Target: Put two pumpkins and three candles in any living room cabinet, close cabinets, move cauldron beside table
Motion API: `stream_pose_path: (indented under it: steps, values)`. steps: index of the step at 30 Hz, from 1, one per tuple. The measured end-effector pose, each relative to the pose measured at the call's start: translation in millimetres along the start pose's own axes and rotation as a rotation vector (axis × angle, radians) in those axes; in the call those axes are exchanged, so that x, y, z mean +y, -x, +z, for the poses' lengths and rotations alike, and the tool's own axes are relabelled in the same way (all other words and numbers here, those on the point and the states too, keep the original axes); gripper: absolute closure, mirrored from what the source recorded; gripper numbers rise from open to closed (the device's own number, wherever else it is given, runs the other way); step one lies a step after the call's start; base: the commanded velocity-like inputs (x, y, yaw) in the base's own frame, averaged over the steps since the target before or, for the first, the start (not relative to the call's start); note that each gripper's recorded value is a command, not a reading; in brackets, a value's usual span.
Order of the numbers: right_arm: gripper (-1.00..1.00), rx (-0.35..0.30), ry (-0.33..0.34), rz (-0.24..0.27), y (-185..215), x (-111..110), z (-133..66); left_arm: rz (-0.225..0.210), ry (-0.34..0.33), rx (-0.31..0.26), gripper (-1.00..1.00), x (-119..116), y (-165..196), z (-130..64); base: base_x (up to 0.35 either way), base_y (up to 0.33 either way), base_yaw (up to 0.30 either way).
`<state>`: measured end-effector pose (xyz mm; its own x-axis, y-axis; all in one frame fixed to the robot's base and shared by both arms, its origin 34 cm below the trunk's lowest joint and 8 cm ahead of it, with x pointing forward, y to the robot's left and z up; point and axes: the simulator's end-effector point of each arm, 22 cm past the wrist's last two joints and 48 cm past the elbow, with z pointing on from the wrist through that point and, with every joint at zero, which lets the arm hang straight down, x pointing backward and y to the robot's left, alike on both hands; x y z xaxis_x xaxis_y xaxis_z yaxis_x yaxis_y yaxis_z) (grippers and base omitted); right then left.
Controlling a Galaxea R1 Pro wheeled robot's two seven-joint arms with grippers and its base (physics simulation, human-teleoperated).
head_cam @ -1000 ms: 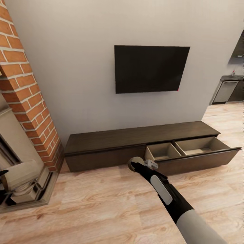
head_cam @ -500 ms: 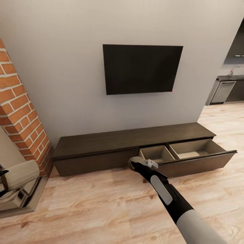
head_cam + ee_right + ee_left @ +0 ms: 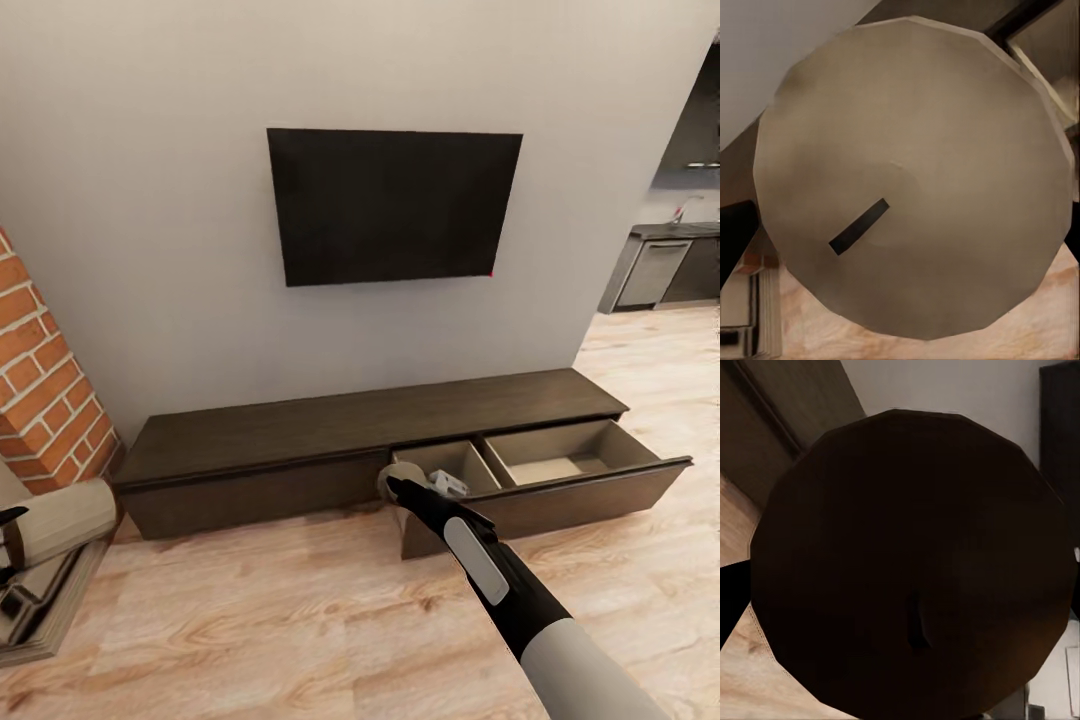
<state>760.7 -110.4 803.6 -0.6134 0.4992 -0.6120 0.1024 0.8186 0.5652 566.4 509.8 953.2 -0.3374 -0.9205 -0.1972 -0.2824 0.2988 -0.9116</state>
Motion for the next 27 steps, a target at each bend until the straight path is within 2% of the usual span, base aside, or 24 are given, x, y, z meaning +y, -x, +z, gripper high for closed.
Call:
stream_pose_path:
  steps: [27]
  values:
    - [1.0,-0.009,0.001,-0.001,3.7,1.7,-3.0,0.007,-0.006,0.007,1.0,-3.4,-3.2,0.0,0.25,-0.231,-0.263]
